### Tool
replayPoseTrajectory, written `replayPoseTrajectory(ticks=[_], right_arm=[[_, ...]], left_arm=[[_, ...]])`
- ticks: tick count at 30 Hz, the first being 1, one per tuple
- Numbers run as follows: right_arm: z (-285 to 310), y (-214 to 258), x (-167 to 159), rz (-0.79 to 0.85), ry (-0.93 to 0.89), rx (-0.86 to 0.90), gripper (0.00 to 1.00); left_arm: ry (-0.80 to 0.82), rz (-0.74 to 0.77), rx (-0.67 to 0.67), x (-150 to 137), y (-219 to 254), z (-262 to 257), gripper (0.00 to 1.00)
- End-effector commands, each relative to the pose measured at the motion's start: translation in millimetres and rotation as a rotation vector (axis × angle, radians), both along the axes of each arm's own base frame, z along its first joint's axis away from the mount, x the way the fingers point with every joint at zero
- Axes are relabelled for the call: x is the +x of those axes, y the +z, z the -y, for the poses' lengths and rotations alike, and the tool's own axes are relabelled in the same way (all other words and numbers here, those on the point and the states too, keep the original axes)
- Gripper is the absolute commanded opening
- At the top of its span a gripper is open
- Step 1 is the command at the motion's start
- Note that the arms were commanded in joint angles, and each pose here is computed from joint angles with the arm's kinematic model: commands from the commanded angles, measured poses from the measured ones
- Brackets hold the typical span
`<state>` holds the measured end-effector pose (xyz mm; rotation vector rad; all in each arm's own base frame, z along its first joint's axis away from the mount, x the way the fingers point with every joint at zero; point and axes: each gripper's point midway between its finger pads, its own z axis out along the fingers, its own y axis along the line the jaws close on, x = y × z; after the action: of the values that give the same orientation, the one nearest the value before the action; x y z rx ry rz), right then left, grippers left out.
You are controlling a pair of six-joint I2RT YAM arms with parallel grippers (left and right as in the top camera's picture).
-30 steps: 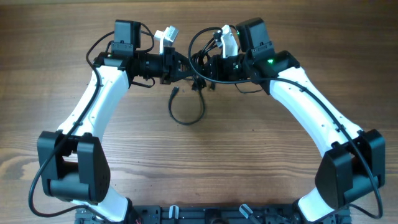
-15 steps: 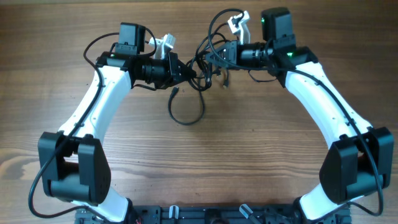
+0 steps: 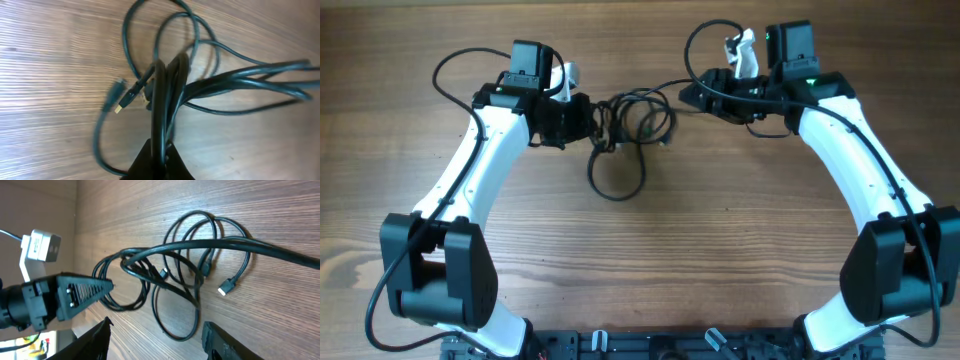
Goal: Untangle cables
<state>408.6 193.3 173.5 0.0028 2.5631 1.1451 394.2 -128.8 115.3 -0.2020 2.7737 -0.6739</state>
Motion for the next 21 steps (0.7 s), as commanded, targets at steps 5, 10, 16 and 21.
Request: replayPoseTrajectory(ticks=[5, 10, 16, 21], right_arm=[[-51, 50, 8, 0.124, -0.001, 0.021, 0.65], [-32, 56, 30, 0.142, -0.119, 0.023, 0.66], [29, 50, 51, 0.098, -0.26, 0.008, 0.67], [88, 38, 57, 0.062, -0.36, -0.041, 0.72]], left_arm=[[0.23, 0.29, 0.223, 31, 63, -30, 0.04], [0.554, 0.579, 0.245, 24, 160, -39, 0.04], [0.693, 0.531, 0.247, -8, 143, -1, 0.04], [0.609, 0.265, 0.253, -36, 54, 65, 0.04]])
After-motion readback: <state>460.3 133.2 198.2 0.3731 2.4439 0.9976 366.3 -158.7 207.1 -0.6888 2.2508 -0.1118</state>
